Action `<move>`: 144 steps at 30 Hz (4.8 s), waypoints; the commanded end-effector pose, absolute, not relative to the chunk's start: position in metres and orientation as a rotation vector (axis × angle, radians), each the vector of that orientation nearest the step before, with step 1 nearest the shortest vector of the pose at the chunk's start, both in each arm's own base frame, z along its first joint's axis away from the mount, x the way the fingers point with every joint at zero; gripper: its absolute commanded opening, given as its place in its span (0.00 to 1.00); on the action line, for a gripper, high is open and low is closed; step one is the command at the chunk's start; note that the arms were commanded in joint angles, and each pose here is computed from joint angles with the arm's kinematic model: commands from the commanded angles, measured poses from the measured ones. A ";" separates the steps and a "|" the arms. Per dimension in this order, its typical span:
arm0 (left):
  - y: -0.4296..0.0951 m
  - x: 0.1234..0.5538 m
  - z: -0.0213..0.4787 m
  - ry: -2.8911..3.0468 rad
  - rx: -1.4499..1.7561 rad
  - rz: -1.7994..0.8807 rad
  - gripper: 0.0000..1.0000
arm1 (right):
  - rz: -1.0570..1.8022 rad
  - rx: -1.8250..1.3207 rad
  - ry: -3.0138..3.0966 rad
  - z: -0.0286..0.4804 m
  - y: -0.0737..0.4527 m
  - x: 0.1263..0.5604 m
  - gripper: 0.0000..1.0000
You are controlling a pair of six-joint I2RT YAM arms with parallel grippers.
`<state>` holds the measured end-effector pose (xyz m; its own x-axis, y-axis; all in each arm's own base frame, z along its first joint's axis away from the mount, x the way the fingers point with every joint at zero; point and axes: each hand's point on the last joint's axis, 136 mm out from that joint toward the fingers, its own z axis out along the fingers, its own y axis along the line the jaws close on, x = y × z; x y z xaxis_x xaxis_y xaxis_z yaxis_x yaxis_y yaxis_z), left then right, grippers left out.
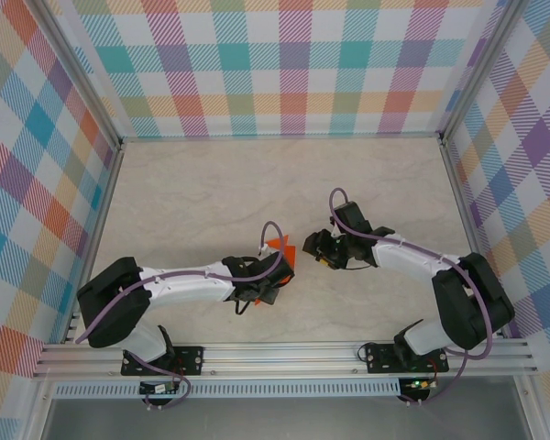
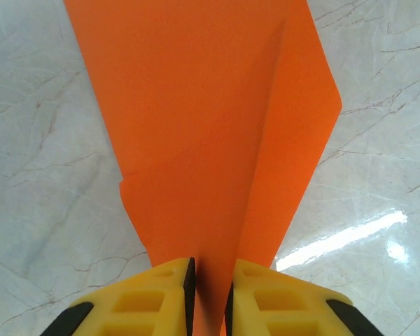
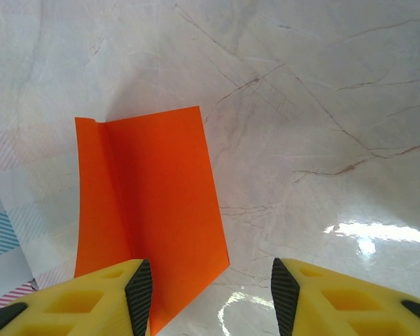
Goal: Fold a paper plane with a square sheet of paper (pick it up from the middle)
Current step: Fourth fold the wing at the center of the table.
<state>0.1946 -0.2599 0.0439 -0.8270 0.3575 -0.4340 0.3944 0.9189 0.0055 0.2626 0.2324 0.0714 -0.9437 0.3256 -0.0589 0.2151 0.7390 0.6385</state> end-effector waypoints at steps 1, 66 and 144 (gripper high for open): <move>-0.260 0.190 0.039 2.668 0.514 -0.169 0.20 | 1.050 0.375 2.747 0.084 0.246 0.268 0.51; -0.253 0.184 0.047 2.656 0.402 -0.275 0.27 | 1.057 0.318 2.839 0.066 0.269 0.260 0.52; -0.257 0.193 0.041 2.669 0.386 -0.563 0.39 | 1.215 0.138 2.801 0.101 0.333 0.249 0.61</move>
<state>0.1894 -0.2490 0.0359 -0.8997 0.1742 -0.4002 0.3189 0.8884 -0.3303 0.2494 0.3258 0.0775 -0.9922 0.1243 -0.0126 0.0802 0.7107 0.6989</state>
